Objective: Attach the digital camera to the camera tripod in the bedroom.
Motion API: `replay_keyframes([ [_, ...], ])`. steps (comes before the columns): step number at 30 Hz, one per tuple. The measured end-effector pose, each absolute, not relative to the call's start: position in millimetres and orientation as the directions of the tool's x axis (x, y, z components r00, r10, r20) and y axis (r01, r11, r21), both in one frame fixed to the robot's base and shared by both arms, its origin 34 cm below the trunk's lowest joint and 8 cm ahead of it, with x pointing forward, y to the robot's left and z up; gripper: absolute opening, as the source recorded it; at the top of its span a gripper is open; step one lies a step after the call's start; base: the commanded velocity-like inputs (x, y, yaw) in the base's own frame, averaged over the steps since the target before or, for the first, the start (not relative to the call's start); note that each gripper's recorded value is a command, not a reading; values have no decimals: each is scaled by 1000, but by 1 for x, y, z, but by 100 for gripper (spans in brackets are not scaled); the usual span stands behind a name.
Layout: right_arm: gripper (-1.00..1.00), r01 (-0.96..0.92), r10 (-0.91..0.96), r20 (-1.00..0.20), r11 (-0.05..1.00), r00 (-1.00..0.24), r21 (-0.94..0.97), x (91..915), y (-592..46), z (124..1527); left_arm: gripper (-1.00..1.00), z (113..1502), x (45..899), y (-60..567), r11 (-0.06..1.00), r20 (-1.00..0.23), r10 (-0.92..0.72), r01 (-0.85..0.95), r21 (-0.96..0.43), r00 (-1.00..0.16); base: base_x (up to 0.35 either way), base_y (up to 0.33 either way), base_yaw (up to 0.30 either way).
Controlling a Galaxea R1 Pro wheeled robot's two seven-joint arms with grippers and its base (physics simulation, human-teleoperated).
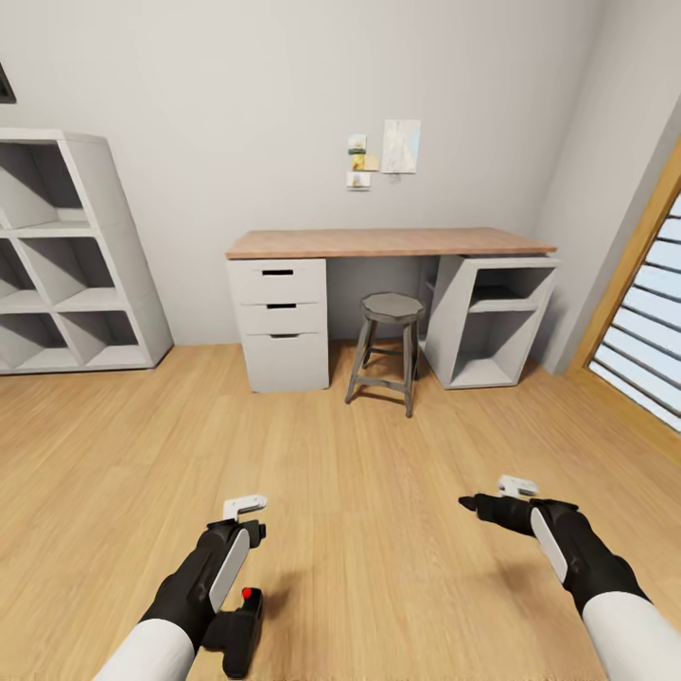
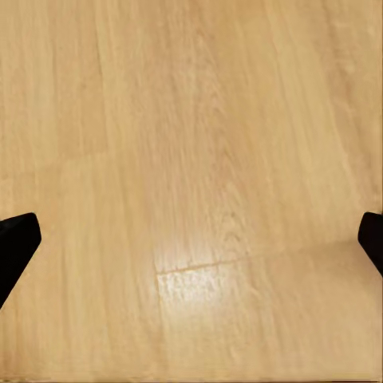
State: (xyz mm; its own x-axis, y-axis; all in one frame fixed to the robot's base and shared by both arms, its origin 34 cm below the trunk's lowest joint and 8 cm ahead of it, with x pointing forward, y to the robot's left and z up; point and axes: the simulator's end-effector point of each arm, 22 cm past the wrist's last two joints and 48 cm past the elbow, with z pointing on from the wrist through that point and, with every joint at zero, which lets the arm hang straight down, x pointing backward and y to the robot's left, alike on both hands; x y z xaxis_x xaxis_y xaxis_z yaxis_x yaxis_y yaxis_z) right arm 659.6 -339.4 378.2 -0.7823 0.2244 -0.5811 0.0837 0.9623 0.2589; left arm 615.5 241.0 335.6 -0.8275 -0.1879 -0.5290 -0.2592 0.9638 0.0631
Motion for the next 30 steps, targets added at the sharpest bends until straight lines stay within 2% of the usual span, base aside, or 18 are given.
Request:
replay_keyframes([
  [14, 100, 29, 209, -516, 942, -831, 335, 646, -316, 344, 100, 305, 606, 234, 966, -483, -190, -251, 65, -855, 0, 0, 0],
  [30, 100, 46, 210, -459, 939, -863, 342, 634, -313, 306, 100, 271, 594, 219, 960, -415, -254, -281, 4, -874, 0, 0, 0],
])
